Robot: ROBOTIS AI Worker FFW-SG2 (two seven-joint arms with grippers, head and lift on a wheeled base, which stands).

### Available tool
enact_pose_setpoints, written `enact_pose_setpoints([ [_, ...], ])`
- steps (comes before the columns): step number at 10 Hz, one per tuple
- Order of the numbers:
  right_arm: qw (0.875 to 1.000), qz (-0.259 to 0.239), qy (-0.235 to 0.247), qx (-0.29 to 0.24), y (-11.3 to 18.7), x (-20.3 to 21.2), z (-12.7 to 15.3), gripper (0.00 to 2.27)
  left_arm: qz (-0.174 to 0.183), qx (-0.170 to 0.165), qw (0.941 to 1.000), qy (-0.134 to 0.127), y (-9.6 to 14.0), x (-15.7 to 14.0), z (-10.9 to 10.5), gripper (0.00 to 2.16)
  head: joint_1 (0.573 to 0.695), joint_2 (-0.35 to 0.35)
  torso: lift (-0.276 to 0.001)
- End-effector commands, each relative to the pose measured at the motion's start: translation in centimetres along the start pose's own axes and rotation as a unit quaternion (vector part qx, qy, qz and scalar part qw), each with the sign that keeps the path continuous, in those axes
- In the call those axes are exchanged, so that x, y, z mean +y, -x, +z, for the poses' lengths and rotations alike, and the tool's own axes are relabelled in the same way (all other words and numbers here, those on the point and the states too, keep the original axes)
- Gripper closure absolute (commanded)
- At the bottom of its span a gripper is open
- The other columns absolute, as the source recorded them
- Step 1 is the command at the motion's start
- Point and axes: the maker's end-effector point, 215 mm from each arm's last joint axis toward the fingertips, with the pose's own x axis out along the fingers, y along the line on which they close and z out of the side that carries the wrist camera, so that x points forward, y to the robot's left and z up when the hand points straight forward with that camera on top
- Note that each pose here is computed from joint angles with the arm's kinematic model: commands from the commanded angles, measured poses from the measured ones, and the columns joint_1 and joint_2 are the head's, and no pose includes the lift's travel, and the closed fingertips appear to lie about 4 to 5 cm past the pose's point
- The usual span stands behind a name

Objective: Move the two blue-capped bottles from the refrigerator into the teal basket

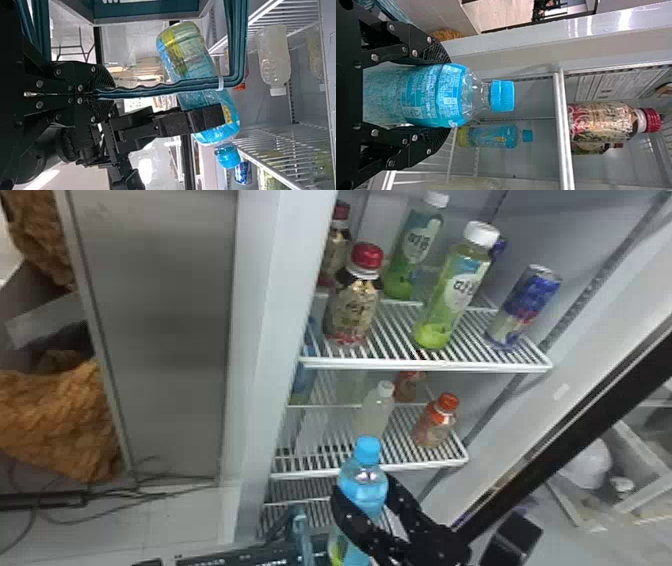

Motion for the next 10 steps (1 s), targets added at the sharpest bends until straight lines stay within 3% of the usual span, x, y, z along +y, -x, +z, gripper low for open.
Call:
enact_pose_setpoints([
  [1, 1.000, 0.001, -0.002, 0.007, 0.0, 0.0, -0.4, 0.65, 0.000, 0.000, 1.0000, 0.000, 0.0, 0.0, 0.0, 1.13, 0.695, -0.350, -0.157],
  [8, 0.999, 0.006, -0.023, 0.029, -1.3, -1.0, -4.6, 0.65, -0.001, -0.004, 1.0000, 0.000, 0.0, 0.0, 0.2, 1.13, 0.695, -0.350, -0.157],
  [10, 0.999, 0.018, -0.025, 0.028, -1.8, -1.2, -5.5, 0.52, -0.001, -0.004, 1.0000, 0.000, 0.0, 0.0, 0.2, 1.13, 0.695, -0.350, -0.157],
])
